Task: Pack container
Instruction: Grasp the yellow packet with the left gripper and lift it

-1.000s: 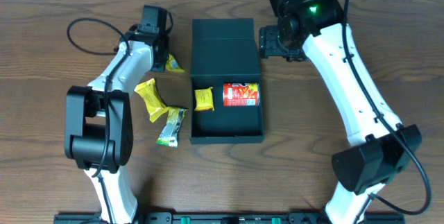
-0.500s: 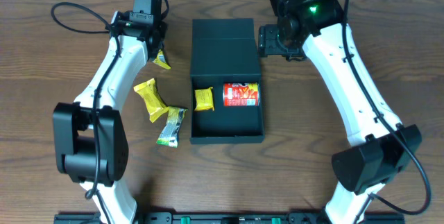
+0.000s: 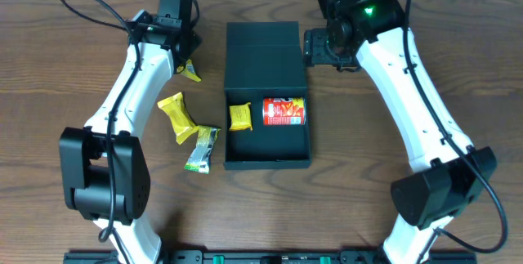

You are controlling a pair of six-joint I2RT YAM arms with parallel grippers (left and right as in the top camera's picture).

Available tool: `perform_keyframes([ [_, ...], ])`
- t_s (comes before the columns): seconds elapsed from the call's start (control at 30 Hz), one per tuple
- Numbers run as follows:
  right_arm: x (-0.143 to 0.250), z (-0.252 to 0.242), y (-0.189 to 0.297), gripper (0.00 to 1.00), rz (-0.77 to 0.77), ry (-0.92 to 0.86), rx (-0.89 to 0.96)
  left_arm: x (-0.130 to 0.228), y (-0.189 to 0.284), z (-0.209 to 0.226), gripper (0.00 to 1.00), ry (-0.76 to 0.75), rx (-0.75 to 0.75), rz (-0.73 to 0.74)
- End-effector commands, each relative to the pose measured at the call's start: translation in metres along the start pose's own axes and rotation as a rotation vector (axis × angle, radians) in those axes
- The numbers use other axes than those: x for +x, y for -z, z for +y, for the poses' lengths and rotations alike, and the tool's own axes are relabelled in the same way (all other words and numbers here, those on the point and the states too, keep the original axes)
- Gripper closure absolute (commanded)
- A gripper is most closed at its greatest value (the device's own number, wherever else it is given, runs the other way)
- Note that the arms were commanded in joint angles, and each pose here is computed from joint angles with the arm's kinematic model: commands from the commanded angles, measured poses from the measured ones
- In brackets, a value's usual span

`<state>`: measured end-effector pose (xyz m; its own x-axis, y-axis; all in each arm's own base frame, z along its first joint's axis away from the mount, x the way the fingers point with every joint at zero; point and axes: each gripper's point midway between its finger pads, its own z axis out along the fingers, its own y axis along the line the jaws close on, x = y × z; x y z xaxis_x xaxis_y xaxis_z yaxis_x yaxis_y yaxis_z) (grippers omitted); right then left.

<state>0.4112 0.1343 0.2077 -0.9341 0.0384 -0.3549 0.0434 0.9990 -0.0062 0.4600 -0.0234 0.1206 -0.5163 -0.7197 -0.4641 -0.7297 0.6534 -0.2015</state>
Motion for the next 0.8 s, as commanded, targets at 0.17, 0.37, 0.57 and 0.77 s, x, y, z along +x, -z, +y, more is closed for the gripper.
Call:
perform_keyframes([
  [0.17,-0.004,-0.003,0.005,0.14,-0.02,0.044,0.006,0.025,-0.016,-0.019,0.05,0.024,0.088,0.163],
  [0.37,-0.007,-0.004,0.005,0.12,-0.031,0.043,0.015,0.033,-0.014,-0.028,0.05,-0.073,0.145,0.207],
  [0.57,-0.008,-0.006,0.005,0.1,-0.036,0.042,0.027,0.03,-0.016,-0.009,0.04,-0.017,0.045,0.172],
  [0.77,-0.009,-0.006,0.005,0.01,-0.042,0.042,0.026,0.026,-0.026,0.002,0.04,0.063,0.006,0.18],
])
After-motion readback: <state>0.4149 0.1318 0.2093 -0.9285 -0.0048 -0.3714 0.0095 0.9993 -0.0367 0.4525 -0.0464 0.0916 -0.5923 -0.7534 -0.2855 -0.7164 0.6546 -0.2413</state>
